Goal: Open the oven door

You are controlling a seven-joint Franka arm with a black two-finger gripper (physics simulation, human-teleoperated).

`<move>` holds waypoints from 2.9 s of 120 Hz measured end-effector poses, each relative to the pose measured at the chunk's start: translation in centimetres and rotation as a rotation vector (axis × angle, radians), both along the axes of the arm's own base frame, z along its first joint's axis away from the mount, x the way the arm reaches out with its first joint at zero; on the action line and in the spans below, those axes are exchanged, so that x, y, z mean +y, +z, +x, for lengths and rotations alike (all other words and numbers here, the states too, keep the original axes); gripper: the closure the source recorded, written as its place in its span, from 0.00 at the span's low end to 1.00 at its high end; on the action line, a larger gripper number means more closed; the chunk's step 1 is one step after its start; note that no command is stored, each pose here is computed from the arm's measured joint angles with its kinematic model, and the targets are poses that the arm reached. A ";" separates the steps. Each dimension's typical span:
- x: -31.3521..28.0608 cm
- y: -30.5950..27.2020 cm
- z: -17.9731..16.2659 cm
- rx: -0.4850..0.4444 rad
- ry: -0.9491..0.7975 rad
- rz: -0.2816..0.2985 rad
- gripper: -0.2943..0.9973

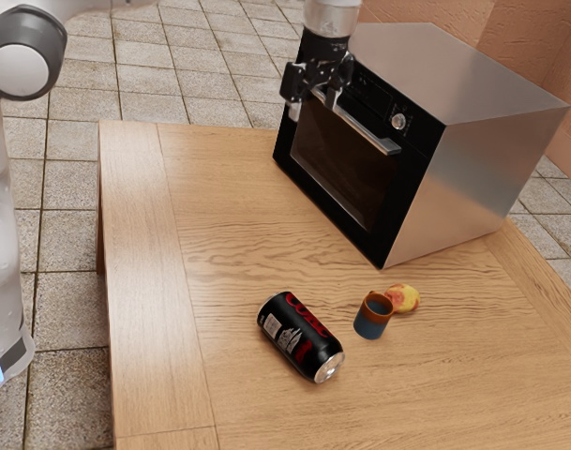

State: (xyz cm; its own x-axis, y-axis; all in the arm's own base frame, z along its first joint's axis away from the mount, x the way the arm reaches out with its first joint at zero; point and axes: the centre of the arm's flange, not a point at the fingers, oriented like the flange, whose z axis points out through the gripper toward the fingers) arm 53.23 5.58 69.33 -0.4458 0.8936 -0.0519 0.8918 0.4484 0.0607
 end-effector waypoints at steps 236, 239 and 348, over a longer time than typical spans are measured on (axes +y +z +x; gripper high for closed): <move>0.1 -2.4 -0.6 -0.464 -0.267 0.277 0.23; -0.1 -2.2 -0.4 -0.472 -0.279 0.282 0.23; -1.0 -2.3 2.9 -0.561 -0.423 0.316 0.23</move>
State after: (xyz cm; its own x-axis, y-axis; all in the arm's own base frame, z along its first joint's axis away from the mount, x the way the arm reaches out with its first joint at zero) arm 56.17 4.56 66.98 -0.0445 0.9922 0.1164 0.7812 -0.0381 0.6231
